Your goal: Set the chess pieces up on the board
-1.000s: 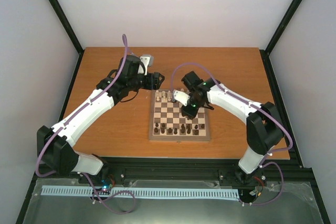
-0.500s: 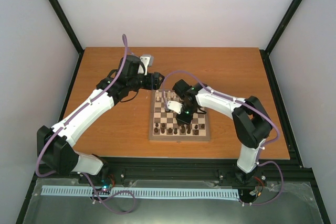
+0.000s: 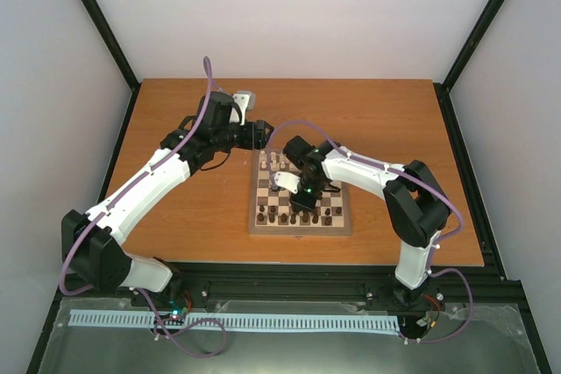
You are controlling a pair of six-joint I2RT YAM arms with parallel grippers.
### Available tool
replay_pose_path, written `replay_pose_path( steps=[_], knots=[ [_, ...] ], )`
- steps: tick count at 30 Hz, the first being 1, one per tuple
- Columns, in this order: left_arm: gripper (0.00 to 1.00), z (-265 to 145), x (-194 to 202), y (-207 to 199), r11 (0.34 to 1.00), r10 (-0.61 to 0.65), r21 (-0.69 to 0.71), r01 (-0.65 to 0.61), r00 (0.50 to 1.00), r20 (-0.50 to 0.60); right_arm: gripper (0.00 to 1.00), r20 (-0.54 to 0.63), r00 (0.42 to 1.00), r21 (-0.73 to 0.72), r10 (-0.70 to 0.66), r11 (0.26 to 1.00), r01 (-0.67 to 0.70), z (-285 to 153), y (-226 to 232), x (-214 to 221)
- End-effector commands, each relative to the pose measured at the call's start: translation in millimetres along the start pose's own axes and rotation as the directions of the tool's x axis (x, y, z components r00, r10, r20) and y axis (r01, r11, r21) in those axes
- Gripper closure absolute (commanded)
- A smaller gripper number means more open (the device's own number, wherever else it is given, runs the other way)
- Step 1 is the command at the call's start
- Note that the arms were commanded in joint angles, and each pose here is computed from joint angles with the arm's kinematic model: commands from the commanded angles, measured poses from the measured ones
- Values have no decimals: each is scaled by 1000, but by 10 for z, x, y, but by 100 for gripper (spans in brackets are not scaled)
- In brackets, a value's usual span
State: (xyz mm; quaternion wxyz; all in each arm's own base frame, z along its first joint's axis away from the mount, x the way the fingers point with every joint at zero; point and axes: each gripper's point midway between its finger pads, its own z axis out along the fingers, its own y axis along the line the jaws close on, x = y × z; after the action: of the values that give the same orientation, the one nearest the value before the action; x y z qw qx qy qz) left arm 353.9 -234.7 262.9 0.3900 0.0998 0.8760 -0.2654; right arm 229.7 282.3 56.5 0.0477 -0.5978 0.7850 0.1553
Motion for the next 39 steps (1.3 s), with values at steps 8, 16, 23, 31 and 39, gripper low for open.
replay_pose_path(
  steps=[8,16,23,31,39],
  knots=[
    [25,-157,-251,-99,1000,6,28,-8,997,79,92,5,1000,11,-26,1000,26,49,14,-97],
    [25,-154,-249,-99,1000,6,28,-9,997,79,91,3,1000,4,-30,1000,30,77,31,-109],
    [25,-156,-248,-99,1000,5,28,-7,997,78,70,32,999,86,-11,996,9,-77,-66,-159],
    [25,-154,-247,-99,1000,7,29,-9,997,77,65,122,992,144,28,989,-45,-477,-254,-136],
    [25,-149,-247,-108,999,4,34,-6,997,77,60,114,977,205,179,958,-199,-564,-681,292]
  ],
)
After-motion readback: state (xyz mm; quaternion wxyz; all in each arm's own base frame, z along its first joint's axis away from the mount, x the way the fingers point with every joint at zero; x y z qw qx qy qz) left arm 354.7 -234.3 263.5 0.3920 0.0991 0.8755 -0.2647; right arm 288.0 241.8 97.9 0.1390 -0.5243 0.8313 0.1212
